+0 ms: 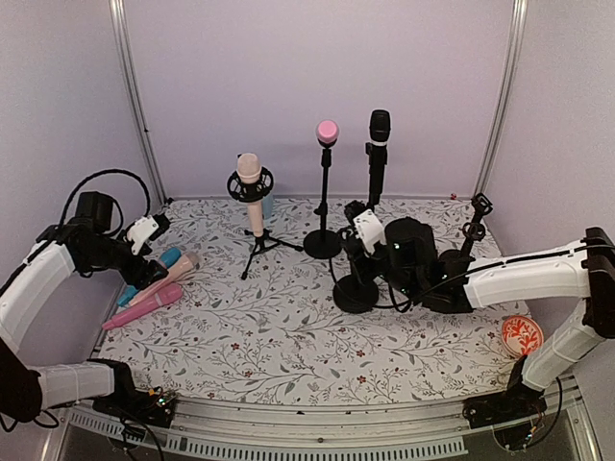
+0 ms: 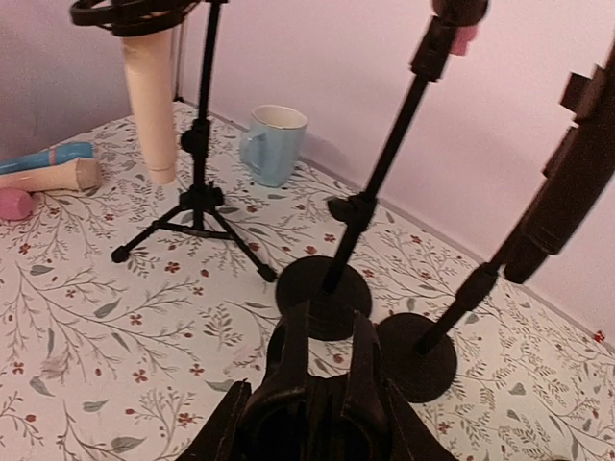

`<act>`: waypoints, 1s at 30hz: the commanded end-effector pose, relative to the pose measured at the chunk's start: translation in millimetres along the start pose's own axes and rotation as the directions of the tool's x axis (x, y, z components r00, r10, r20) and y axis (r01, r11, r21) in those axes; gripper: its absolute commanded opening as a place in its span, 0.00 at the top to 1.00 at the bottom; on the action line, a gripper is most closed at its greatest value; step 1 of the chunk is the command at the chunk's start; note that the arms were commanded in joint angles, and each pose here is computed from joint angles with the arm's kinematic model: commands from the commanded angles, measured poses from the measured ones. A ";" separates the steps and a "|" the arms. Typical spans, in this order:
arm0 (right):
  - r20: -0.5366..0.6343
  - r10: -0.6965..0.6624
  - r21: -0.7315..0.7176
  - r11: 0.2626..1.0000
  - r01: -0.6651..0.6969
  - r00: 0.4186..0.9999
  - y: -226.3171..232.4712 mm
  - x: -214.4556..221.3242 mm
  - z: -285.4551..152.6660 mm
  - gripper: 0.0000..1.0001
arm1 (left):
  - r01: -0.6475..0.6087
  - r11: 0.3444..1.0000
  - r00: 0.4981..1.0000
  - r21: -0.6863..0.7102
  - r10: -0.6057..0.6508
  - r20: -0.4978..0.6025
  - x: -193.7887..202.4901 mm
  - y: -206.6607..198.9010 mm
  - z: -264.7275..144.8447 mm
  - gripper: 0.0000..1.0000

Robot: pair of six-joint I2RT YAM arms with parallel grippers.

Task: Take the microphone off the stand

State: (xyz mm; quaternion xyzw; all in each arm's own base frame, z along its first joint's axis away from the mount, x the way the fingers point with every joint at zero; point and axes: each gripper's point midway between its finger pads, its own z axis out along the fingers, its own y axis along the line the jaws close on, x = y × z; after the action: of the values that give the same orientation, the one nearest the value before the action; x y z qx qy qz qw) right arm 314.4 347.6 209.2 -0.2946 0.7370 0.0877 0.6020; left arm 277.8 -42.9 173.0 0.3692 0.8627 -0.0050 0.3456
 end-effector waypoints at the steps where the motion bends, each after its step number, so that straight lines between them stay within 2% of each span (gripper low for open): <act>1: 0.107 0.063 0.173 0.982 -0.081 0.992 -73.2 -26.0 -22.6 1.00 | 0.034 0.997 0.999 0.062 -0.037 0.039 -15.9 -9.1 -6.2 0.20; 6: 0.102 0.051 0.242 0.967 -0.074 0.993 -115.2 -18.0 -27.1 1.00 | 0.031 0.996 0.998 0.078 -0.035 0.056 -23.8 -11.7 -10.0 0.20; 12: 0.055 0.015 0.272 0.962 -0.030 0.998 -130.2 0.8 -23.0 1.00 | 0.037 0.992 0.996 0.125 -0.047 0.080 -34.2 -20.4 -14.4 0.20; 15: 0.041 0.052 0.274 0.960 -0.061 0.998 -137.5 15.7 -23.2 0.94 | 0.023 0.990 0.995 0.141 -0.037 0.096 -40.7 -24.5 -17.0 0.20; 17: 0.042 0.083 0.259 0.962 -0.091 0.996 -139.6 22.3 -23.6 0.84 | 0.016 0.988 0.994 0.151 -0.032 0.104 -44.4 -26.7 -18.4 0.19; 20: 0.057 0.108 0.266 0.957 -0.119 0.993 -143.9 21.2 -27.9 0.46 | 0.013 0.985 0.993 0.170 -0.033 0.113 -48.0 -30.8 -21.3 0.12; 22: 0.096 0.119 0.266 0.954 -0.140 0.988 -148.1 7.4 -34.1 0.29 | 0.012 0.984 0.992 0.179 -0.033 0.118 -49.0 -32.7 -23.3 0.06; 25: 0.159 0.143 0.251 0.951 -0.180 0.977 -153.0 -20.0 -44.6 0.03 | 0.009 0.983 0.991 0.184 -0.033 0.128 -51.1 -34.3 -25.8 0.05; 30: 0.179 0.208 0.151 0.960 -0.236 0.962 -138.3 -48.0 -53.1 0.01 | 0.007 0.983 0.993 0.183 -0.028 0.114 -47.9 -35.0 -26.2 0.01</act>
State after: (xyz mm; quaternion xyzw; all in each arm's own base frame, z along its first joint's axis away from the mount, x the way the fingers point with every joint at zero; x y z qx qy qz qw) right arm 360.7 209.1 262.5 -0.1544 0.7341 0.0491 0.6595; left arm 268.8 -87.6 206.5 0.3830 0.8440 -0.1019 0.3613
